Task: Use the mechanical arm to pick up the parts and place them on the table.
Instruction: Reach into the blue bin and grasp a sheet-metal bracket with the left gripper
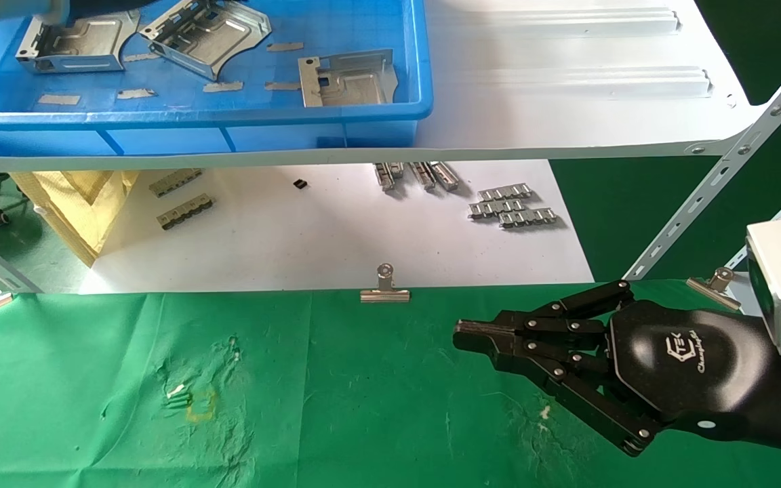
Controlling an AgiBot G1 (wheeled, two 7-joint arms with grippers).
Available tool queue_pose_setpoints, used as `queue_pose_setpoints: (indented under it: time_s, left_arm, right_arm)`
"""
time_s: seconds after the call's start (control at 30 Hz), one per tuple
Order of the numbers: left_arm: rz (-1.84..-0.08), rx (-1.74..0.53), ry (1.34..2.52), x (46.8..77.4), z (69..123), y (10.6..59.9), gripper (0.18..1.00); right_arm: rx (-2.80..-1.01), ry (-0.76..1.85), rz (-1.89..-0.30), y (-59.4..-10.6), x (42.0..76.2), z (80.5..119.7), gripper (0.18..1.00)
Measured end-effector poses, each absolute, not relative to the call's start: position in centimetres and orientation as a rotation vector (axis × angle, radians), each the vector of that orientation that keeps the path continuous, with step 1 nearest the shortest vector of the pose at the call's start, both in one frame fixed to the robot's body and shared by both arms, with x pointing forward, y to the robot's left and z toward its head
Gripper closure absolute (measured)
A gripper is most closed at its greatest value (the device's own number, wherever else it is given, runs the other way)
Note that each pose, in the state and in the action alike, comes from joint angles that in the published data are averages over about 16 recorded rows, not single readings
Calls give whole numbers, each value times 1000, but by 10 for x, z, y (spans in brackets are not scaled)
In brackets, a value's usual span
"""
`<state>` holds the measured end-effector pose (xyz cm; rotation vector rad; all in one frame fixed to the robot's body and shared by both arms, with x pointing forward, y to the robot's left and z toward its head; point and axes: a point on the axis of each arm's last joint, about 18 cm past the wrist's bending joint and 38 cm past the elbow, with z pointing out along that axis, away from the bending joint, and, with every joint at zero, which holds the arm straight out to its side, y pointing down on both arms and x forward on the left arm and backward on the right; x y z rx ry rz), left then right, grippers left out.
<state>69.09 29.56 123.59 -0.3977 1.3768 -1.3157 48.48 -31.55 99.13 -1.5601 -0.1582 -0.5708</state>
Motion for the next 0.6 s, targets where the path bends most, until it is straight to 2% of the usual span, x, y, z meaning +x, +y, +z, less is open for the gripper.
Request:
queue_pose_setpoints:
  time_s: [0.37, 0.6]
  left_arm:
    - [-1229, -545, 1373, 706, 1229, 314, 201]
    - [-1233, -572, 1387, 707, 1223, 319, 257]
  right_arm:
    - [-1560, -158, -571, -315, 485, 991, 987]
    - [-1560, -158, -571, -315, 485, 991, 987]
